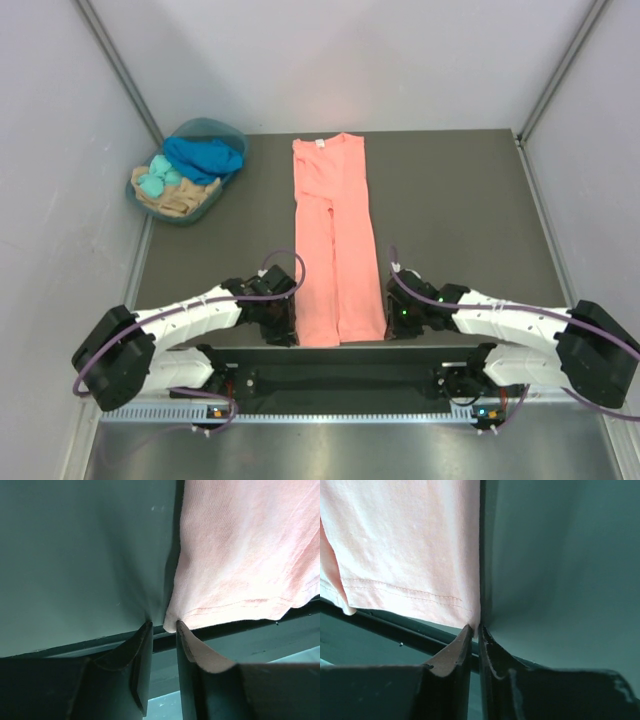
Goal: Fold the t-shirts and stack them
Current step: Fold the tshirt
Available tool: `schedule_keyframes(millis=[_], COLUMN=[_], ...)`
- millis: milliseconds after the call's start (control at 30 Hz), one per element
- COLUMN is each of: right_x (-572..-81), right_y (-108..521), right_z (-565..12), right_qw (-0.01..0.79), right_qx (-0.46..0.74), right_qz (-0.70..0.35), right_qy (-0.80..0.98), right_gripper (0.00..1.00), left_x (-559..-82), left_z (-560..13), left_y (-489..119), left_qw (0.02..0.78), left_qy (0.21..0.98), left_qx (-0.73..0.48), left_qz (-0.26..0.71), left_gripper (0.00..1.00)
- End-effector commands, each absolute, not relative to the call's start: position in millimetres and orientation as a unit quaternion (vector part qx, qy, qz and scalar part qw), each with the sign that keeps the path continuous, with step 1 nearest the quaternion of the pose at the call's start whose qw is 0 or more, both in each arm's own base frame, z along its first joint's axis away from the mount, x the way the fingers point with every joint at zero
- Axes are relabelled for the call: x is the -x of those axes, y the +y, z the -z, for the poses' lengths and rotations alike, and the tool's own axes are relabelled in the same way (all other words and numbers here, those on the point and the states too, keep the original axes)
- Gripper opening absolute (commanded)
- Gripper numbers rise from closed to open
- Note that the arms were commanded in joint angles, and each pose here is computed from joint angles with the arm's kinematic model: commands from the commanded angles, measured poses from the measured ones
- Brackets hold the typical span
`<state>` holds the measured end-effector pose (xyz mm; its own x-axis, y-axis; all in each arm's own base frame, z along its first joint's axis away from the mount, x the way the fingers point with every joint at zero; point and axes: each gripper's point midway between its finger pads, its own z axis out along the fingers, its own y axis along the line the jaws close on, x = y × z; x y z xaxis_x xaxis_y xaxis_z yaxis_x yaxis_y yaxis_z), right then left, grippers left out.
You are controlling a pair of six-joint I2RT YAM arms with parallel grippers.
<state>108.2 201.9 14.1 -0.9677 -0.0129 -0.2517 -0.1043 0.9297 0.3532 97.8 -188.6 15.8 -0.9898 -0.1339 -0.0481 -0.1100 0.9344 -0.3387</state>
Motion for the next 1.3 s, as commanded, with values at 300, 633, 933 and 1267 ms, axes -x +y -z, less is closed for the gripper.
schedule_keyframes(millis=[300, 633, 933, 1267], right_x=[-110, -111, -110, -111], right_y=[203, 203, 204, 205], right_z=[-18, -20, -24, -35], right_qw=[0.128, 0.13, 0.133, 0.141], right_qx=[0.026, 0.027, 0.028, 0.023], right_qz=[-0.194, -0.197, -0.201, -0.215], right_qy=[0.972, 0.971, 0.97, 0.966], right_gripper=[0.0, 0.0, 0.0, 0.0], left_x=[-110, -111, -106, -103], left_z=[-26, -22, -17, -28], left_y=[-195, -200, -199, -216], left_qw=[0.063, 0.063, 0.05, 0.032], left_qy=[0.978, 0.975, 0.975, 0.964], left_qx=[0.074, 0.073, 0.085, 0.104], left_qz=[0.185, 0.2, 0.197, 0.242], left_gripper=[0.37, 0.4, 0.18, 0.0])
